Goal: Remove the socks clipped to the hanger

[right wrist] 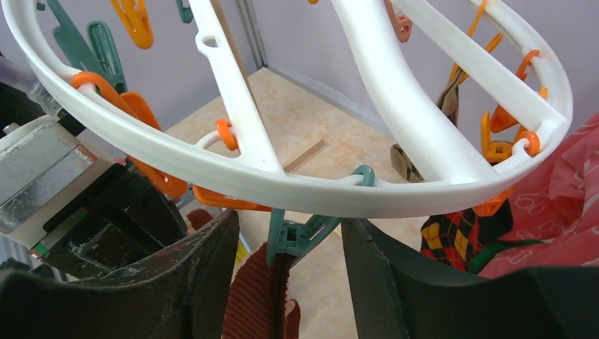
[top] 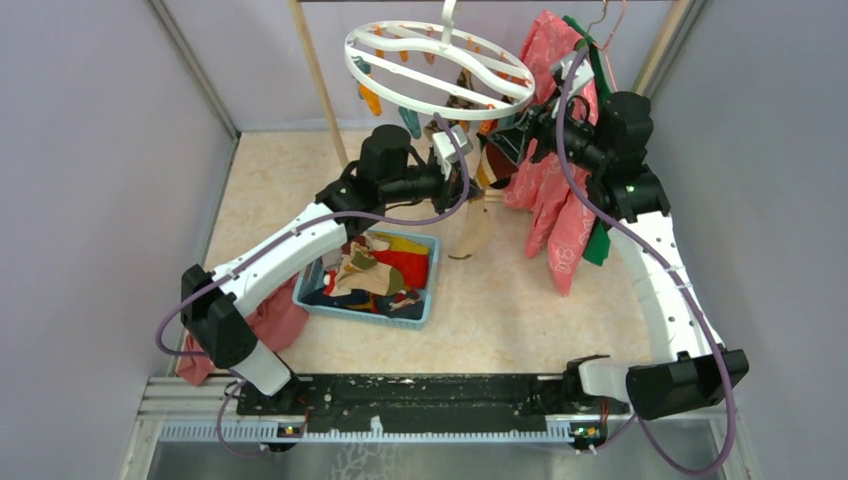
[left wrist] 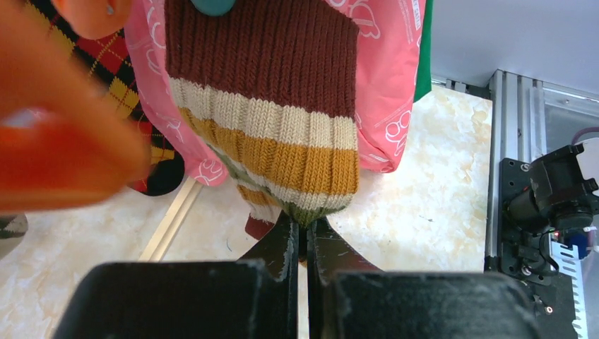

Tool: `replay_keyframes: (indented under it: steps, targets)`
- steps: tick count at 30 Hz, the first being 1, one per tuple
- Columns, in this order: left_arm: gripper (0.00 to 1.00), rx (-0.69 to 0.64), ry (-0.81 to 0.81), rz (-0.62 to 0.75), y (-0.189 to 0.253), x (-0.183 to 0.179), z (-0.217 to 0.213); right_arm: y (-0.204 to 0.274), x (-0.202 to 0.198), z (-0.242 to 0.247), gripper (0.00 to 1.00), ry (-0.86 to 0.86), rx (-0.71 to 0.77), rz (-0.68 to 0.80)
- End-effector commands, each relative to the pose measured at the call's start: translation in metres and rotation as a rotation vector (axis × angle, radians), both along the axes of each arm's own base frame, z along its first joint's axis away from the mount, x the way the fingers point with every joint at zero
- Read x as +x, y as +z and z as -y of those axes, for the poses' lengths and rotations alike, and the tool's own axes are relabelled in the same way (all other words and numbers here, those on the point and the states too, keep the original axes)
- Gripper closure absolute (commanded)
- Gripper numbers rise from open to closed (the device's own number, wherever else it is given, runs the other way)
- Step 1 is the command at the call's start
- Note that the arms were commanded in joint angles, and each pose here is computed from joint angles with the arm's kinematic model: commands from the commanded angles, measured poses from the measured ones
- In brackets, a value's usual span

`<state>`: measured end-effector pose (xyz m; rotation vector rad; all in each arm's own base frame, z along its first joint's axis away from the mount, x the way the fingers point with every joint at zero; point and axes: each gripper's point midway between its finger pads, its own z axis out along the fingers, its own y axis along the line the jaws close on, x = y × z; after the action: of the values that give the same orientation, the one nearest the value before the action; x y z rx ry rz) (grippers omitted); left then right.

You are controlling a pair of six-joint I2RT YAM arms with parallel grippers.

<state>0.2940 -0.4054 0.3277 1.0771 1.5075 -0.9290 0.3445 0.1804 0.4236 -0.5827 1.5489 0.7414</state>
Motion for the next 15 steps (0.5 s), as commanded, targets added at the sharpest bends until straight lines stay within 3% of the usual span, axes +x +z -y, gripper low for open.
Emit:
replay_keyframes:
  steps: [1, 15]
  targets:
    - [1.0, -0.009, 0.004, 0.021, 0.0068, -0.0018, -0.0007, 0.0351, 0.0007, -0.0012, 0.45, -0.006, 0.031, 0.091]
    - [1.0, -0.004, 0.006, 0.031, 0.0051, -0.0021, -0.0022, 0.0369, 0.0085, -0.0078, 0.56, 0.003, 0.113, 0.032]
